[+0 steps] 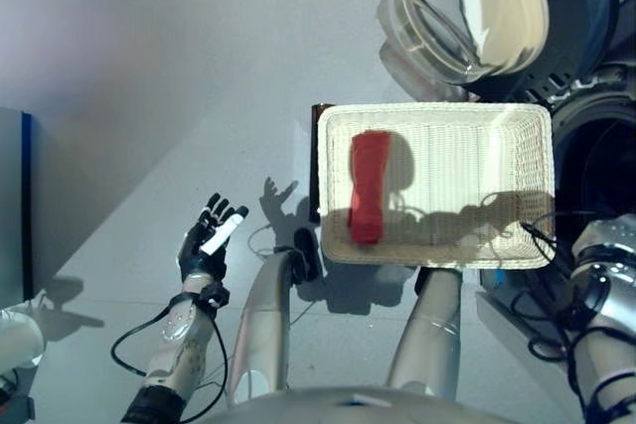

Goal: Pick up the clothes and place them into the washing machine

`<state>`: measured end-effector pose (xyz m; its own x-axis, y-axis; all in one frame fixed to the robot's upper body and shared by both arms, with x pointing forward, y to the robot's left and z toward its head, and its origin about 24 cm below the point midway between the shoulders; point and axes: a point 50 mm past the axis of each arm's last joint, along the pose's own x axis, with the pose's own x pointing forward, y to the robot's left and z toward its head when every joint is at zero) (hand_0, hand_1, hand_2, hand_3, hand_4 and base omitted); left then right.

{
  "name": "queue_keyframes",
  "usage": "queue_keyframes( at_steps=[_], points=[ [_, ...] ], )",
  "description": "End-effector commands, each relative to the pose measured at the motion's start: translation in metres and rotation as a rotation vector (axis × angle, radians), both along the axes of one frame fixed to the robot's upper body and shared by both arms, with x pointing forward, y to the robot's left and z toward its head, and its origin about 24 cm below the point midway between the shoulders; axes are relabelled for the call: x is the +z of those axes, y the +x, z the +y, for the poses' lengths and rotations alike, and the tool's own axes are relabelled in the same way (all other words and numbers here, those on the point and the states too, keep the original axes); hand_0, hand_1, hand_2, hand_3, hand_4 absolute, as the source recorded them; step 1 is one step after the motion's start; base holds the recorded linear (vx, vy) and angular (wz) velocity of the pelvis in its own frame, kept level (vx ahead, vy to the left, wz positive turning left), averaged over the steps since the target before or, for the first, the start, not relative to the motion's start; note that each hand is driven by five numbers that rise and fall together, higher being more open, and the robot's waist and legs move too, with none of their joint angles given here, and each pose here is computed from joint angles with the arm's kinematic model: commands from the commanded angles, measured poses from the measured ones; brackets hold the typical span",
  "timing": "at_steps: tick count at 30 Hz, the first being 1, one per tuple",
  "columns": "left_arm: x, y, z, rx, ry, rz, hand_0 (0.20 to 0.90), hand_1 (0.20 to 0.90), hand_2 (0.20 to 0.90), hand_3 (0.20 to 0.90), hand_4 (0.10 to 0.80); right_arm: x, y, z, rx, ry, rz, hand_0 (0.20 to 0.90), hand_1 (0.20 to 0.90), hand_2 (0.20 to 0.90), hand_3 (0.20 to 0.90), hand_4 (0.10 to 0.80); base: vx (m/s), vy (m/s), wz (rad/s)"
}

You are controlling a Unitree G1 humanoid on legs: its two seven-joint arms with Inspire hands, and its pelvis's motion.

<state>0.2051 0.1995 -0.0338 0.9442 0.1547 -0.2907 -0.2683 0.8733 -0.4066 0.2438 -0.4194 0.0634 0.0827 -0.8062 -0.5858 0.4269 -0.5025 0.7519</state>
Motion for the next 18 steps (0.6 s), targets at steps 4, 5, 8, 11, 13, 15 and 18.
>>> queue_keyframes(
  at_steps=[4,5,8,11,13,15,18],
  points=[
    [0.018,-0.004,0.026,0.073,0.052,-0.098,0.9,0.9,0.9,0.9,0.8,0.004,0.013,0.007,0.242,-0.279,0.232,0.9,0.9,0.9,0.9,0.8,0.0,0.0,0.0],
    [0.018,-0.005,0.027,0.083,0.051,-0.1,0.9,0.9,0.9,0.9,0.8,0.0,0.018,0.017,0.282,-0.309,0.241,0.9,0.9,0.9,0.9,0.8,-0.014,0.005,-0.05],
    [0.016,-0.009,0.031,0.117,0.054,-0.093,0.9,0.9,0.9,0.9,0.8,-0.007,0.033,0.053,0.423,-0.452,0.291,0.9,0.9,0.9,0.9,0.8,-0.01,0.007,-0.04],
    [0.014,-0.012,0.035,0.153,0.062,-0.09,0.9,0.9,0.9,0.9,0.8,-0.005,0.041,0.085,0.548,-0.626,0.377,0.9,0.9,0.9,0.9,0.8,0.0,0.0,0.0],
    [0.014,-0.012,0.036,0.167,0.074,-0.094,0.9,0.9,0.9,0.9,0.8,-0.007,0.047,0.105,0.629,-0.707,0.436,0.9,0.9,0.9,0.9,0.8,0.0,0.0,0.0],
    [0.015,-0.012,0.039,0.181,0.096,-0.097,0.9,0.9,0.9,0.9,0.8,-0.005,0.053,0.125,0.718,-0.823,0.514,0.9,0.9,0.9,0.9,0.8,0.045,-0.007,0.0],
    [0.019,-0.009,0.04,0.187,0.122,-0.114,0.9,0.9,0.9,0.9,0.8,-0.005,0.061,0.155,0.847,-0.956,0.552,0.9,0.9,0.9,0.9,0.8,-0.058,0.003,-0.06]
  ],
)
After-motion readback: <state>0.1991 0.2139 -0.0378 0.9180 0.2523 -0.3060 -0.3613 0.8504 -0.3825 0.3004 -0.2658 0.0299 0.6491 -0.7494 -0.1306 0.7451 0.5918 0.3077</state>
